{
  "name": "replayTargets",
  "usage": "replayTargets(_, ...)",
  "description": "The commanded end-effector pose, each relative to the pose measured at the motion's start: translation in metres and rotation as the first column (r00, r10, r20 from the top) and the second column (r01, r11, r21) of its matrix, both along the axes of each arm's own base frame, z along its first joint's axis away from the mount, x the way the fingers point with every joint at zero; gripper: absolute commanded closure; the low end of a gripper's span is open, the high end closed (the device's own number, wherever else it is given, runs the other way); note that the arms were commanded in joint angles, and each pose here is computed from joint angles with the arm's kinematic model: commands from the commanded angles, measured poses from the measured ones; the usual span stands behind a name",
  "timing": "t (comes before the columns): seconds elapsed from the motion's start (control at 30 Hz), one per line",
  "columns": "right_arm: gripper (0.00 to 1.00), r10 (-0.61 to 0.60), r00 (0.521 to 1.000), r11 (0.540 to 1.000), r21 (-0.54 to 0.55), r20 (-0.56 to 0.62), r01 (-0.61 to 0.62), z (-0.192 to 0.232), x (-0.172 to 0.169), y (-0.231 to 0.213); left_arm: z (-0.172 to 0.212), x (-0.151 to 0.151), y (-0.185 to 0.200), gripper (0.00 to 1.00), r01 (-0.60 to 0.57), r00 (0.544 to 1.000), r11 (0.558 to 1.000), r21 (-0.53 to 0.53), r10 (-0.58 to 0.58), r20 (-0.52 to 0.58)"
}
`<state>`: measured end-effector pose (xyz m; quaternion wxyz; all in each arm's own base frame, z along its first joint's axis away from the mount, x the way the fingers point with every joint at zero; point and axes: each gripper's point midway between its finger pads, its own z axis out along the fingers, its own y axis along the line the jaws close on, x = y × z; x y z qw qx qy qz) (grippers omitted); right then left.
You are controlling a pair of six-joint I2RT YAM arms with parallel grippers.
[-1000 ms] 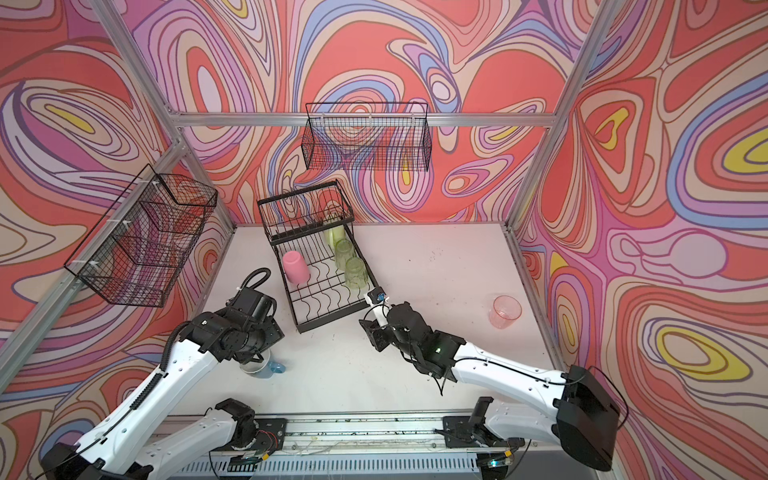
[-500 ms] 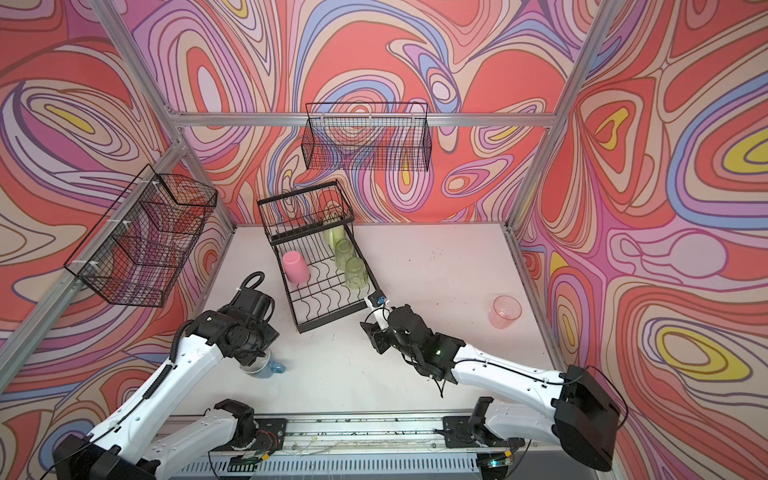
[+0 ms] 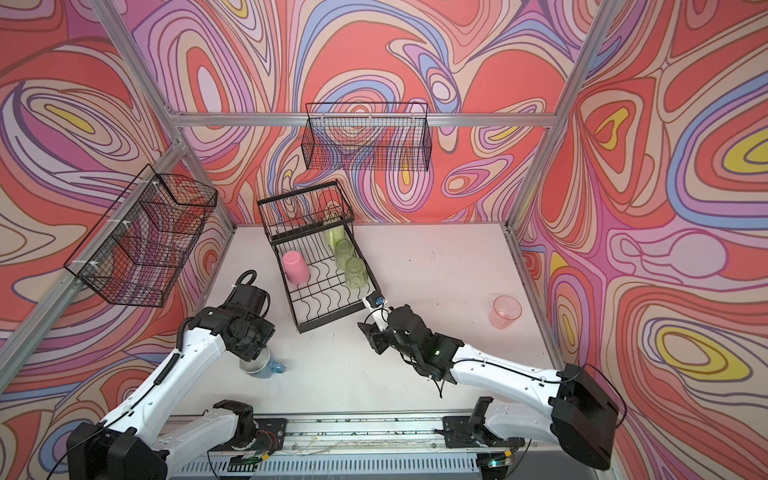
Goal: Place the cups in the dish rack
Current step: 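Lower the left gripper onto the blue floral mug's rim and close it, then lift the blue mug with the left gripper toward the right gripper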
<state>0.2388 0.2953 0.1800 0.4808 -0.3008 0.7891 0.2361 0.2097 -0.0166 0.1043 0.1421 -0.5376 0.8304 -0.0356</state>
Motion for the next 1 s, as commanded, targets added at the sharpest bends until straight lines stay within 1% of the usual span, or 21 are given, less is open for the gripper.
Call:
replayTargets(0.0, 0.46, 0.012, 1.0, 1.0, 0.001, 0.003, -0.012, -0.003, -0.003, 0.002, -0.009, -0.004, 0.003, 0.59, -0.059, 0.998, 0.998, -0.005, 0.059, -0.03)
replayTargets(0.33, 0.46, 0.006, 1.0, 1.0, 0.0, 0.003, -0.006, -0.003, -0.002, 0.001, -0.02, -0.011, 0.01, 0.69, -0.081, 0.994, 0.996, 0.024, 0.082, -0.068)
replayTargets(0.5, 0.46, 0.011, 1.0, 1.0, 0.001, 0.003, -0.011, -0.001, -0.003, 0.002, -0.025, -0.018, 0.014, 0.78, -0.089, 0.992, 0.995, 0.043, 0.092, -0.084)
replayTargets(0.67, 0.46, 0.016, 1.0, 1.0, 0.008, 0.004, -0.016, 0.002, -0.002, 0.005, -0.021, -0.023, 0.017, 0.87, -0.094, 0.993, 0.994, 0.05, 0.097, -0.065)
replayTargets(0.97, 0.46, 0.006, 1.0, 1.0, 0.024, -0.007, -0.006, 0.009, -0.001, 0.005, 0.007, -0.026, 0.024, 0.96, -0.091, 0.996, 0.993, 0.073, 0.091, 0.007)
